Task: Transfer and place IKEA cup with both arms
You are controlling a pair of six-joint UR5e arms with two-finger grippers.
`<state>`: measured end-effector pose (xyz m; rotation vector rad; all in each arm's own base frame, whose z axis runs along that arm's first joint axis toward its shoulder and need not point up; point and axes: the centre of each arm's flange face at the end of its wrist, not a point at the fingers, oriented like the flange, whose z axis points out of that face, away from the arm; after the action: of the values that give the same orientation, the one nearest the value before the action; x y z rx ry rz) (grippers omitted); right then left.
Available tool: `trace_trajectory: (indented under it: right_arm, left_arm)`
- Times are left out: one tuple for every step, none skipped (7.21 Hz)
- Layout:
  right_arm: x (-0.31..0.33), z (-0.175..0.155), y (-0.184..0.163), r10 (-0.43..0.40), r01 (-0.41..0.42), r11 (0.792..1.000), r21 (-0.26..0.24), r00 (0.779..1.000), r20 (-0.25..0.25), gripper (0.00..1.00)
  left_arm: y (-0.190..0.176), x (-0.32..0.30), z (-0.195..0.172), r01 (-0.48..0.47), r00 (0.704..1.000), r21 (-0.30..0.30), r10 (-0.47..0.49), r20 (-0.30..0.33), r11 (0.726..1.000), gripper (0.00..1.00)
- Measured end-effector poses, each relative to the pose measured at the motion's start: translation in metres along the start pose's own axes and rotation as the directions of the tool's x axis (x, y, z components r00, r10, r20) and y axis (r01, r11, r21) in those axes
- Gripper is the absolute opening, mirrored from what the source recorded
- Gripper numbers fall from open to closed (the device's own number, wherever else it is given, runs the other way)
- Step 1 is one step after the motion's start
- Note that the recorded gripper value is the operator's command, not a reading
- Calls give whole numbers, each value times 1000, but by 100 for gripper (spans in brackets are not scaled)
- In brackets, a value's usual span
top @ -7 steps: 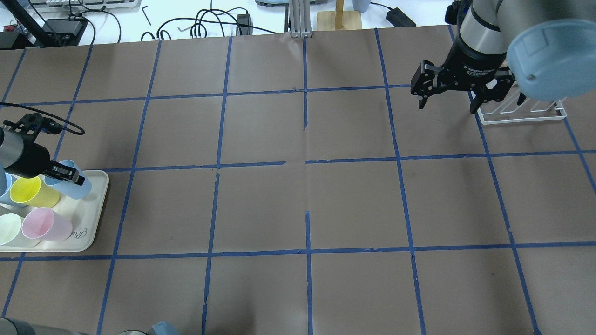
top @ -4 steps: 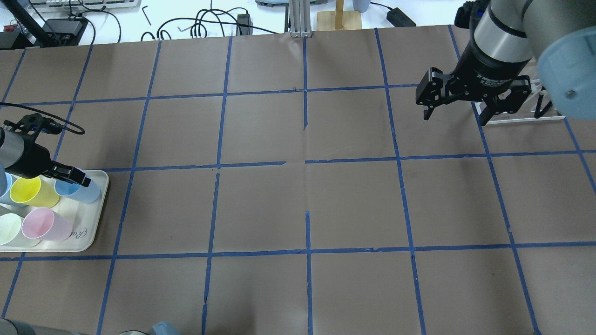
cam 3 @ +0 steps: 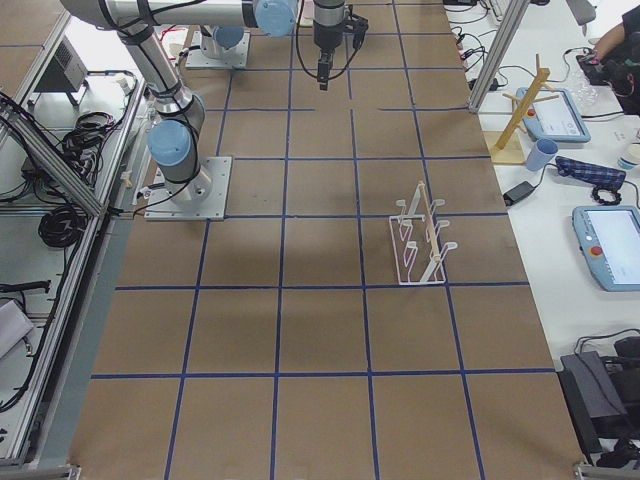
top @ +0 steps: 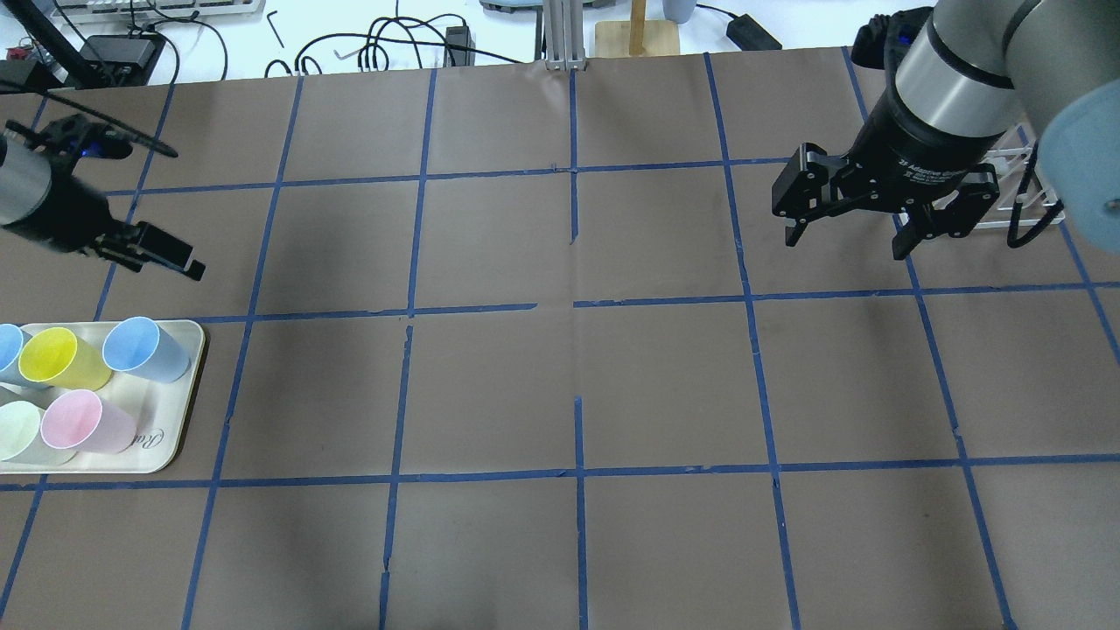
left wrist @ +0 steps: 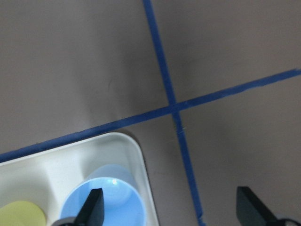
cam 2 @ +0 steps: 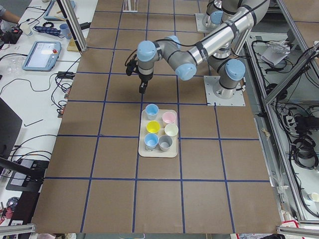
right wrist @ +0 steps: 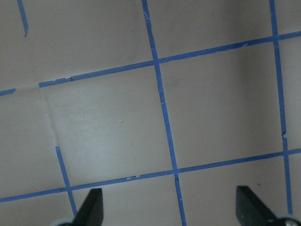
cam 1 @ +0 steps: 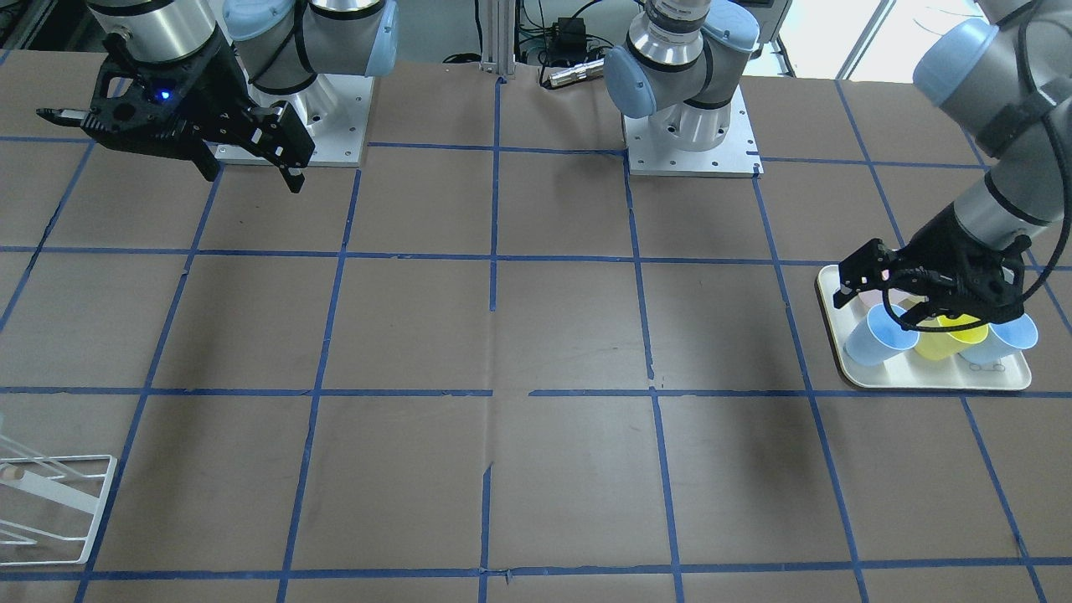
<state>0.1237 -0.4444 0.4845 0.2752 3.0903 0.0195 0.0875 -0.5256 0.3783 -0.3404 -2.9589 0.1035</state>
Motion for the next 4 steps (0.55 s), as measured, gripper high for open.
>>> trace_trajectory:
  right_arm:
    - [1,1,7,1,-1,1000,-3,1000,-2,100]
    - [2,3,12,1,-1,1000,-8,1000,-4,100]
    - [2,5,15,-1,0,1000,-10,1000,-5,100]
    - [3,5,15,-5,5,1000,-11,1000,-4,100]
  left_arm:
    - [-28,57,-34,40,999,-2,-40,7,999,100]
    - [-50,121,-64,88,996,9,-88,30,996,100]
    - [-59,178,-81,126,990,13,-127,66,992,100]
    - [-58,224,-89,150,980,9,-150,128,989,100]
